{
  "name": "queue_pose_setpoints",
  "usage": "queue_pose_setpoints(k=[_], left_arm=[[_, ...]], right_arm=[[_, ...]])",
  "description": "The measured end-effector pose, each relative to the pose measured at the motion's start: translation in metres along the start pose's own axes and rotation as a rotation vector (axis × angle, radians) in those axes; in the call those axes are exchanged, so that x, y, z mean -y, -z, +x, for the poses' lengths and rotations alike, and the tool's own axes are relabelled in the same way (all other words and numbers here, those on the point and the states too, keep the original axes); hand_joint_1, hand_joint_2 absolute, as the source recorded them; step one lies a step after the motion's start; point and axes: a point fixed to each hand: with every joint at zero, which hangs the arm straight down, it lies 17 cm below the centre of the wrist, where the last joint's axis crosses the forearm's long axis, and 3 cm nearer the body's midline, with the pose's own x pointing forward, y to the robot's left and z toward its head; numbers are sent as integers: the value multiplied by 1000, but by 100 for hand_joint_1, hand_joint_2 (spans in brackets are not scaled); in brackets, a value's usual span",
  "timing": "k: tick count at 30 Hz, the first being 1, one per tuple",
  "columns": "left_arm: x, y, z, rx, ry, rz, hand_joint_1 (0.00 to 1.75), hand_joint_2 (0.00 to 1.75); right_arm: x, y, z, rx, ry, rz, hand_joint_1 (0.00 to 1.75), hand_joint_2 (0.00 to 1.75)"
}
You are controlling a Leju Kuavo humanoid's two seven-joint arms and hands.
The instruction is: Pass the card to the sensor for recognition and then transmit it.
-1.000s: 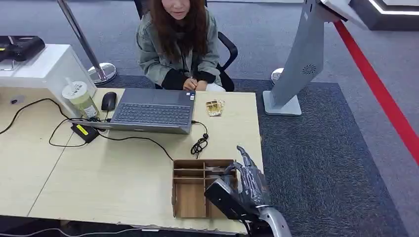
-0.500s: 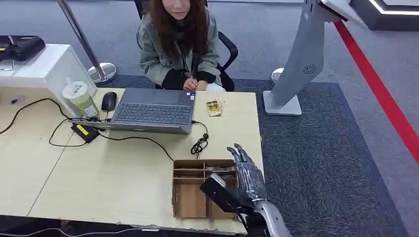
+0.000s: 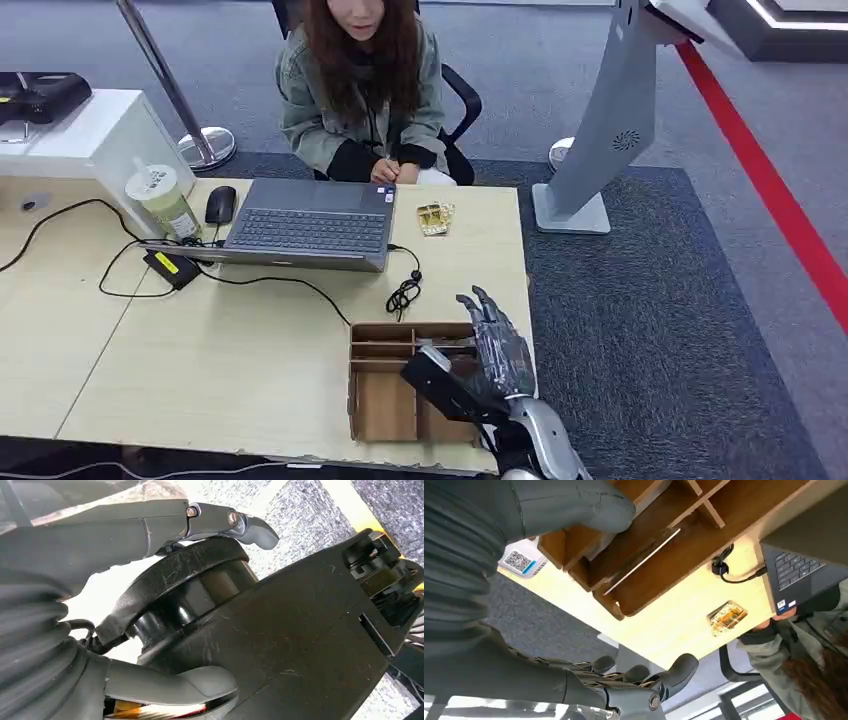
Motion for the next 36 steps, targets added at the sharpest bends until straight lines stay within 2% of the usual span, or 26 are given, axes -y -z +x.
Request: queue_pose_setpoints(k=[6, 36], left_arm=[[0, 0, 0, 0, 0, 0, 0, 175], [-1, 0, -1, 2, 15, 3, 0, 175]], right_arm=[[3, 3, 3, 6, -6, -11, 47, 175], [5, 11, 2, 14, -3, 0, 45, 175]])
